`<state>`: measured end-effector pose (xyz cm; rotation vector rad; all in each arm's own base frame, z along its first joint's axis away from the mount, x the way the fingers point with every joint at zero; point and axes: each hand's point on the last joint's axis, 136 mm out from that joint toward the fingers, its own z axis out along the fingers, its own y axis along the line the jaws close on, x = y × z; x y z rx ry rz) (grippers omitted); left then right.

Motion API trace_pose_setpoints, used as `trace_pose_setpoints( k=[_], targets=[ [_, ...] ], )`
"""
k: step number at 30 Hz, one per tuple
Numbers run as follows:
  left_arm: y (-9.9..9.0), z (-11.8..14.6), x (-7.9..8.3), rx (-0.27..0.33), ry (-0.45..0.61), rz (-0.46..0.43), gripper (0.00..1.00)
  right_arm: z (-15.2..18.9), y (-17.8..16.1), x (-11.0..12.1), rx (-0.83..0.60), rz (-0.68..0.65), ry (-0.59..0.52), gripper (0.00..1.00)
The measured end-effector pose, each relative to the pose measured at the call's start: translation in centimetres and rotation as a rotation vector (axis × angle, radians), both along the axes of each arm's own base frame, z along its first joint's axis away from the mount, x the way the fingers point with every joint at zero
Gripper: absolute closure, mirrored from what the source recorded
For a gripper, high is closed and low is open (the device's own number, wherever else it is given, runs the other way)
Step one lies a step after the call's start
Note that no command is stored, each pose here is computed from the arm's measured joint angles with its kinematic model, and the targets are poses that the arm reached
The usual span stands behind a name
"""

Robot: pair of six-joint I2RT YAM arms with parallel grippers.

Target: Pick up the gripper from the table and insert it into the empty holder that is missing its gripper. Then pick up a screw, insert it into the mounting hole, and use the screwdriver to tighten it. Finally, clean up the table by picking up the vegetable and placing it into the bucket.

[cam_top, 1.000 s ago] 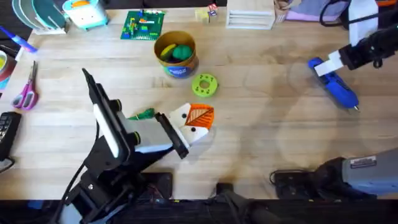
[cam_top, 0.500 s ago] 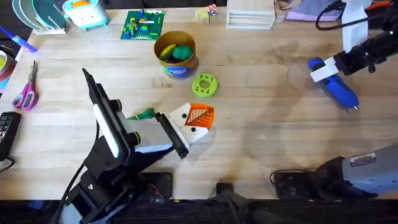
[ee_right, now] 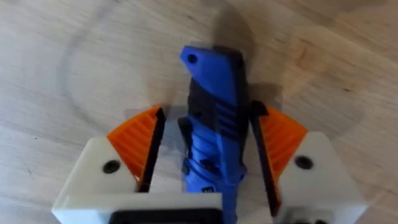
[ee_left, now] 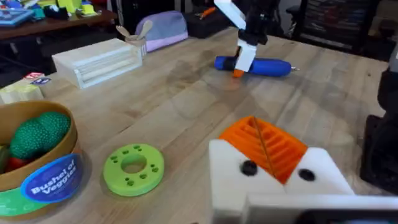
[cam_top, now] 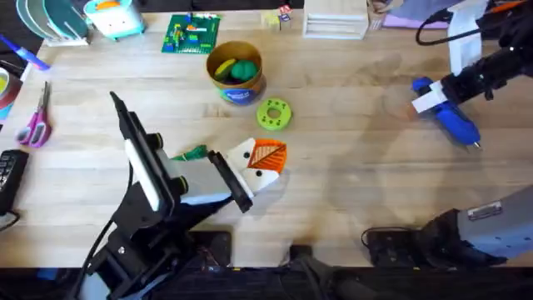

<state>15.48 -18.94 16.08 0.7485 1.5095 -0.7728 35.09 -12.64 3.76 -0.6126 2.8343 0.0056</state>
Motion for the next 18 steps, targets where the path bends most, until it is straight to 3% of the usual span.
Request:
trace_pose_setpoints(
  k=[4,12,18],
  targets=[
    [0.00,-0.01,0.01,0.000,0.000,0.001,0.983,-0.05,0.13,0.12,0.005,0.003,-0.004,0.272],
    [0.01,0.00,0.01,0.000,0.000,0.001,0.983,-0.05,0.15,0.29,0.006,0.005,-0.010,0.613],
    [0.01,-0.01,0.01,0.000,0.000,0.001,0.983,-0.04,0.13,0.33,0.005,0.005,-0.011,0.787]
  ],
)
